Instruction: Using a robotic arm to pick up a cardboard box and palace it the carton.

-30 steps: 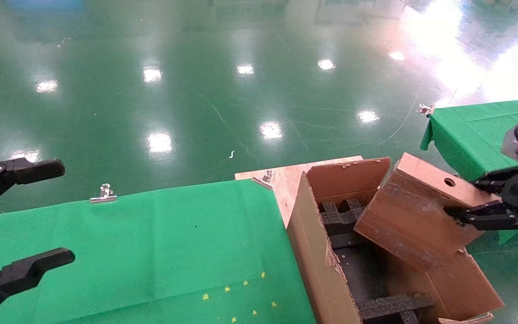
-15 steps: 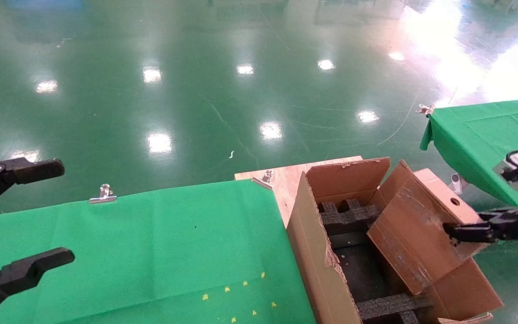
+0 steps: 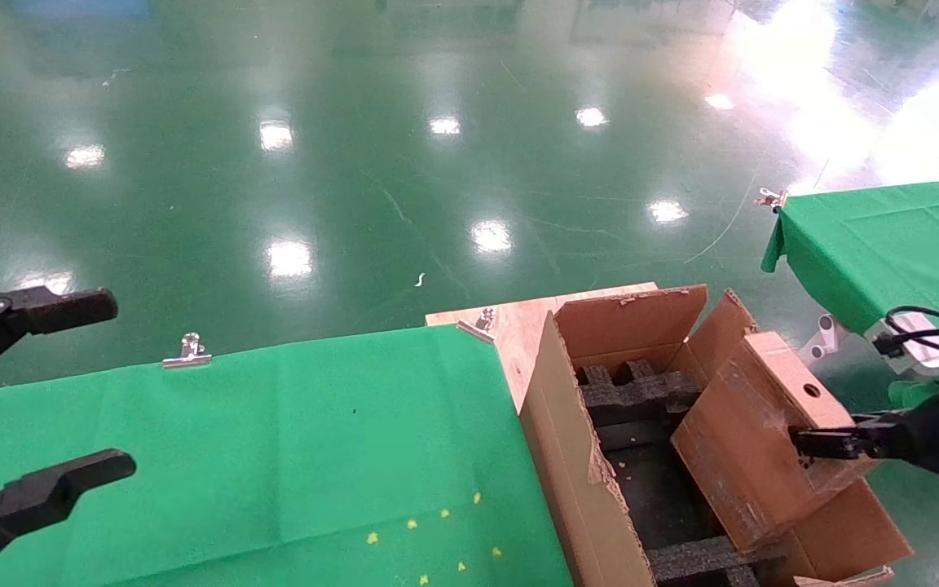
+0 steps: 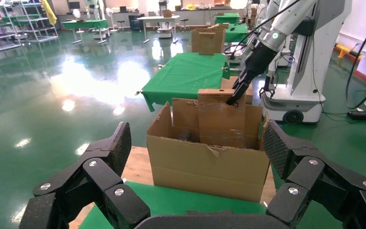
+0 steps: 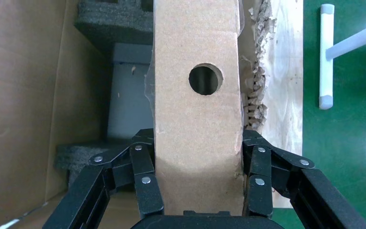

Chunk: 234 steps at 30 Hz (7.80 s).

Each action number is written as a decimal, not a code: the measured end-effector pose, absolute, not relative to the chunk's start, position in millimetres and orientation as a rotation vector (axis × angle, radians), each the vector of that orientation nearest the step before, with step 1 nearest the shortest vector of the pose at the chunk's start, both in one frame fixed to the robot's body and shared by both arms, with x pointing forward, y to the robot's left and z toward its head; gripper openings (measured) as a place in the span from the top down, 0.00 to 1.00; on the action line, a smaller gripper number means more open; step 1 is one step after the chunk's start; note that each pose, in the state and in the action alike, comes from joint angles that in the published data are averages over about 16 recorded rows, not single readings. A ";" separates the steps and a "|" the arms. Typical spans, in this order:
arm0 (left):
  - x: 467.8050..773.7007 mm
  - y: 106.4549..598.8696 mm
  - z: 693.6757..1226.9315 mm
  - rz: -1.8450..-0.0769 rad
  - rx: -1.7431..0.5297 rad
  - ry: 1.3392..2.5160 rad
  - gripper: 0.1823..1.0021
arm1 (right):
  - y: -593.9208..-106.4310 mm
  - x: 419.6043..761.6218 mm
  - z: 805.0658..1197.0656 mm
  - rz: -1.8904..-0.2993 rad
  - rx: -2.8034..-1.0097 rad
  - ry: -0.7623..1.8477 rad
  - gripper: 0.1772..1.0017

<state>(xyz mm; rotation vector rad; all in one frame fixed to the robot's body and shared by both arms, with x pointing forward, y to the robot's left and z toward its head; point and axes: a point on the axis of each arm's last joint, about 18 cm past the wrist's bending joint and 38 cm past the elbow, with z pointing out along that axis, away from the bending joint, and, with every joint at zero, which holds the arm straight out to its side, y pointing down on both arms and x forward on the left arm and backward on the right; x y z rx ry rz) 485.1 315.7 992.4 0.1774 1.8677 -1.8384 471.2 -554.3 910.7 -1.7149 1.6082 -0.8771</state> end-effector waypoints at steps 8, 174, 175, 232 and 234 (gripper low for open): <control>485.1 315.7 992.4 -1.838 0.177 1.868 0.00 | -552.0 481.9 905.9 -0.886 -1.700 1.637 0.77; 485.1 315.8 992.4 -1.839 0.177 1.867 0.00 | -467.0 614.6 881.1 -1.193 -1.621 1.418 0.09; 485.1 315.8 992.4 -1.839 0.177 1.867 0.00 | -463.2 616.4 889.9 -1.191 -1.610 1.393 0.07; 485.2 315.9 992.4 -1.839 0.176 1.867 0.00 | -347.6 603.2 952.2 -0.738 -1.837 0.923 0.00; 485.2 315.9 992.4 -1.839 0.176 1.867 0.00 | -340.6 598.1 952.1 -0.702 -1.853 0.868 0.00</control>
